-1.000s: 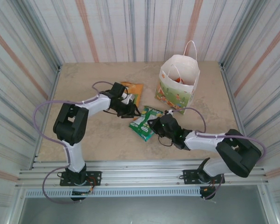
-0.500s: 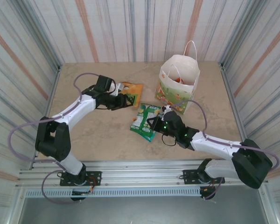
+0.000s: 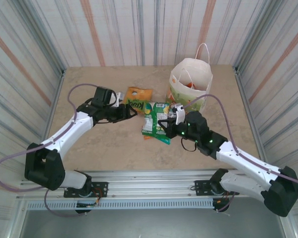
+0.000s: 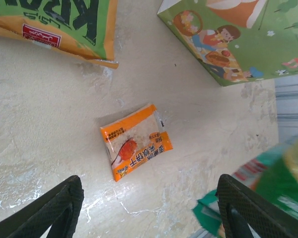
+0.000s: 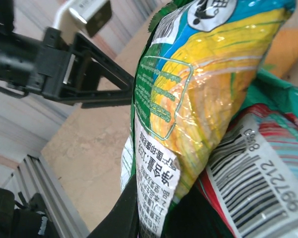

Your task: Place the snacks into the paper bag

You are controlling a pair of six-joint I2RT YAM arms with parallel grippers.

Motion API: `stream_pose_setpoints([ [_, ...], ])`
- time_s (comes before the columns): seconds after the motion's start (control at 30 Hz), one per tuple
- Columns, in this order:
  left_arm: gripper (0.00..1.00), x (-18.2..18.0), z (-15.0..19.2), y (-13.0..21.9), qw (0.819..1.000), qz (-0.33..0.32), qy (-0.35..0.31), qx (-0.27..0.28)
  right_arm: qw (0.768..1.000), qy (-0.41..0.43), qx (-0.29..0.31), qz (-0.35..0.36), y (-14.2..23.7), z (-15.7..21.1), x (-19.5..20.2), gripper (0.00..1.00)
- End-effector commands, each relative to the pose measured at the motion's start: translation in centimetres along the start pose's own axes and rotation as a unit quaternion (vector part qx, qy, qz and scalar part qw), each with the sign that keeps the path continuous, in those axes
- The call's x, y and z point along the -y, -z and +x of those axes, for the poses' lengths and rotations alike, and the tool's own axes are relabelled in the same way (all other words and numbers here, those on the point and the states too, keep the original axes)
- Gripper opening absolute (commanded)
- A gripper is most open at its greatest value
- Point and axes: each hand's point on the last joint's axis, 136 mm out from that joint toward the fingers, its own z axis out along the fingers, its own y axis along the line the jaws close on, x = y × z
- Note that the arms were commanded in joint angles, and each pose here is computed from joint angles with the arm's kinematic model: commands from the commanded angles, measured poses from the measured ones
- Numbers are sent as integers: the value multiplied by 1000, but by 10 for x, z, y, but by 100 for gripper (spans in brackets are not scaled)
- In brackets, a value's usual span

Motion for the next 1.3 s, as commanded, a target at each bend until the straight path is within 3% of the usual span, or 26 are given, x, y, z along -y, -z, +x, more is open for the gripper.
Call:
stream_pose_setpoints([
  [0.0, 78, 15, -10, 14, 999, 24, -13, 37, 991, 113, 51, -48, 28, -52, -34, 0],
  [0.2, 90, 33, -18, 29, 995, 43, -53, 69, 983, 161, 69, -48, 54, -95, -36, 0],
  [0.43, 98, 39, -20, 35, 994, 47, -62, 74, 971, 220, 81, -41, 75, -137, -33, 0],
  [0.8, 98, 57, -29, 36, 991, 46, -97, 85, 957, 260, 118, -41, 94, -213, -25, 0],
  [1.27, 96, 75, -41, 28, 987, 55, -128, 82, 946, 274, 166, 47, 107, -297, 43, 0],
])
